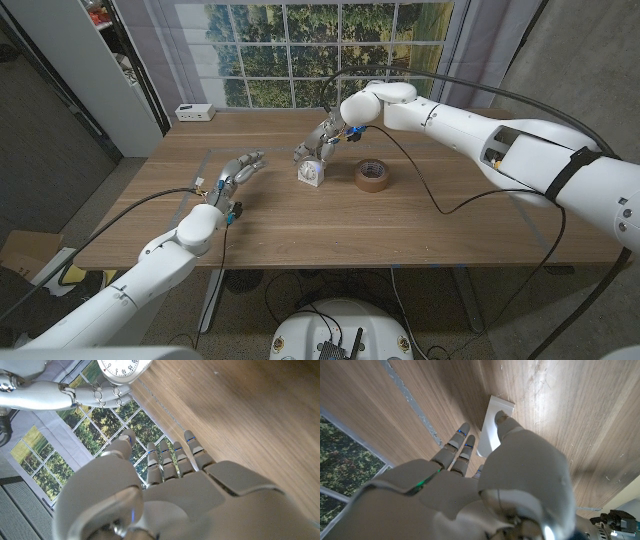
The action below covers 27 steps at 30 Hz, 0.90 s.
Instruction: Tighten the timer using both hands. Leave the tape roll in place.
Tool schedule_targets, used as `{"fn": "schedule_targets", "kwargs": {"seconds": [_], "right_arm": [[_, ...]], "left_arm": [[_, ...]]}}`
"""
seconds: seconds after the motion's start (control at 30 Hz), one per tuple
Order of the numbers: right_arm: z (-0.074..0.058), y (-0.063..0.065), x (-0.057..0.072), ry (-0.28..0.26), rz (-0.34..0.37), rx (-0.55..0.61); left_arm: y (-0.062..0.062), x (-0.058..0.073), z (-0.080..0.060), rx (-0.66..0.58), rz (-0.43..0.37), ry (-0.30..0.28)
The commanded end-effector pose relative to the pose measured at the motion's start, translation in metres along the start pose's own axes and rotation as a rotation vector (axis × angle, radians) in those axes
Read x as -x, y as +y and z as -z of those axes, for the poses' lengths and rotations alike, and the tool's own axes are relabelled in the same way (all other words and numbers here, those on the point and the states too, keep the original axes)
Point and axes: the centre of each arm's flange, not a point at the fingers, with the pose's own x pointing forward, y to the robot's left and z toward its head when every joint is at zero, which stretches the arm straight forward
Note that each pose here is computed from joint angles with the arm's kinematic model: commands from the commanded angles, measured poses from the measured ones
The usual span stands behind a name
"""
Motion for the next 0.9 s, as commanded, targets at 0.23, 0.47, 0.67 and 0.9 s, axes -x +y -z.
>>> {"fn": "schedule_targets", "kwargs": {"seconds": [0.23,0.47,0.67,0.9], "right_arm": [[0.003,0.005,-0.004,0.046,-0.024,-0.054],[0.004,0.008,-0.006,0.06,-0.067,-0.059],[0.008,0.011,-0.008,0.075,-0.082,-0.072],[0.012,0.012,-0.011,0.076,-0.075,-0.085]], "left_arm": [[0.0,0.005,0.0,0.0,0.004,0.004],[-0.003,0.003,0.001,0.003,0.012,0.01],[-0.005,-0.001,0.0,0.005,0.018,0.008],[-0.006,-0.004,0.0,0.004,0.021,0.01]]}}
